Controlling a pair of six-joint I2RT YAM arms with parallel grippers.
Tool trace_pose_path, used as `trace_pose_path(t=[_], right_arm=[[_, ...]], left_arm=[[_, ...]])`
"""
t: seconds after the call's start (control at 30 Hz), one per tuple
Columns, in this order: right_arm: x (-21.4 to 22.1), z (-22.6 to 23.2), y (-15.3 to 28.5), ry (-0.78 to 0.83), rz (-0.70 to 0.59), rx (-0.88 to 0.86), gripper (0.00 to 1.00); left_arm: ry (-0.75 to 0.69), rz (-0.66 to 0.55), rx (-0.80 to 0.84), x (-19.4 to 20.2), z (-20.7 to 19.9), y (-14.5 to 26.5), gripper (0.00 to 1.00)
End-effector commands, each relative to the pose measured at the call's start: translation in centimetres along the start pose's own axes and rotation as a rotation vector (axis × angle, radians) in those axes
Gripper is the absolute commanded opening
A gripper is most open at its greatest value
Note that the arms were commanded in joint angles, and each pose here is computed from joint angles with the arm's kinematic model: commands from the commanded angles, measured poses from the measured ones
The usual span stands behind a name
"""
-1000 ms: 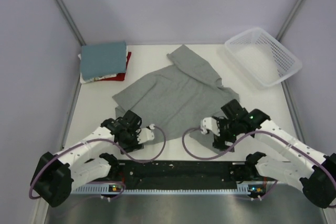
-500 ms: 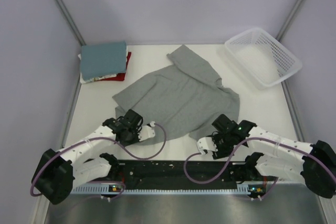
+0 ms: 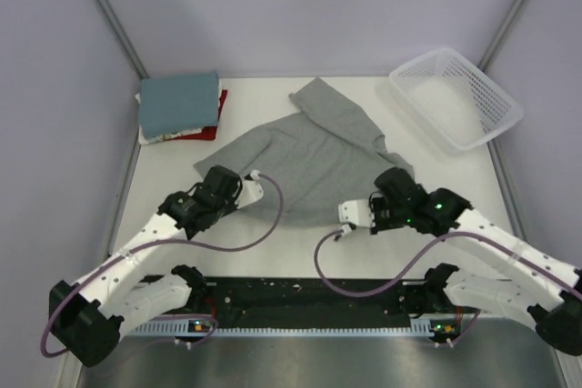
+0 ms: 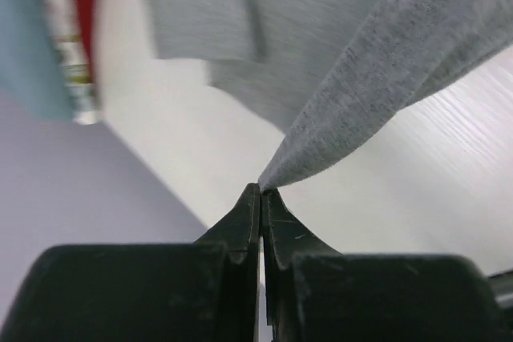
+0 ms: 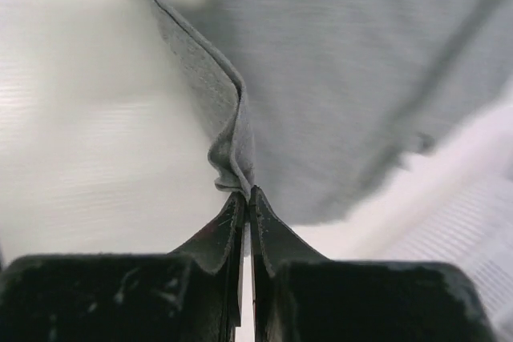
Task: Fold and stack the t-shirts
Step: Flatten out the tshirt
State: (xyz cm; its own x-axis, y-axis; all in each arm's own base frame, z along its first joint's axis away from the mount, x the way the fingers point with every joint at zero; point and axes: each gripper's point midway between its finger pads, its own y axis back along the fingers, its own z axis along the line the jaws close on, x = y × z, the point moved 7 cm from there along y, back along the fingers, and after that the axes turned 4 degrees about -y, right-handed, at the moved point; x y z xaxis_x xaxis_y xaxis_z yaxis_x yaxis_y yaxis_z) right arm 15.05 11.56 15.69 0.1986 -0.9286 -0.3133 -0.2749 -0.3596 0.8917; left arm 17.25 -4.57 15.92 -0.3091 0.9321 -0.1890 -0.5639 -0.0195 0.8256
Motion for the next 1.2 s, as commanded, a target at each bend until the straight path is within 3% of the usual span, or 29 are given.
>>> trace_pose_path(t=[0.0,0.23,0.33,0.47,0.57,0.7,0.77,0.97,1.17], right_arm=[[-1.9,-5.9,11.4,-0.073,-0.132,0.435,0.00],[-2.8,-8.2,26.3,-0.125,-0.264,0.886,0.00],[-3.0,-7.8,33.0,-0.182,-0.387,1.054,0.00],[-2.8,-5.7,39.6,-0.194,-0.583,1.197,0.00],[-2.7,-4.3,42.9,-0.150,-0.672,1.260,0.00],[-3.2,-4.4,45.3,-0.103,-0.685,1.292,0.00],[-3.3,-4.4,46.6,-0.090,-0.695,1.306,0.00],[-3.4,-4.8,46.5,-0.063,-0.657,1.318,0.00],[-4.2,-8.8,42.5,-0.132,-0.463,1.268,0.00]], left_arm=[[0.111,-0.078,-0.295,-1.9,7.1,7.3,0.00],[0.179,-0.235,-0.601,-3.8,15.9,18.8,0.00],[0.201,-0.314,-0.745,-3.9,18.9,24.2,0.00],[0.217,-0.379,-0.897,-3.2,21.1,29.4,0.00],[0.222,-0.465,-0.914,-2.9,21.4,31.8,0.00],[0.281,-0.668,-0.747,-3.8,20.3,34.1,0.00],[0.286,-0.708,-0.700,-3.8,19.9,34.9,0.00],[0.303,-0.706,-0.767,-2.6,19.8,35.5,0.00],[0.265,-0.612,-0.680,-5.2,19.6,29.9,0.00]])
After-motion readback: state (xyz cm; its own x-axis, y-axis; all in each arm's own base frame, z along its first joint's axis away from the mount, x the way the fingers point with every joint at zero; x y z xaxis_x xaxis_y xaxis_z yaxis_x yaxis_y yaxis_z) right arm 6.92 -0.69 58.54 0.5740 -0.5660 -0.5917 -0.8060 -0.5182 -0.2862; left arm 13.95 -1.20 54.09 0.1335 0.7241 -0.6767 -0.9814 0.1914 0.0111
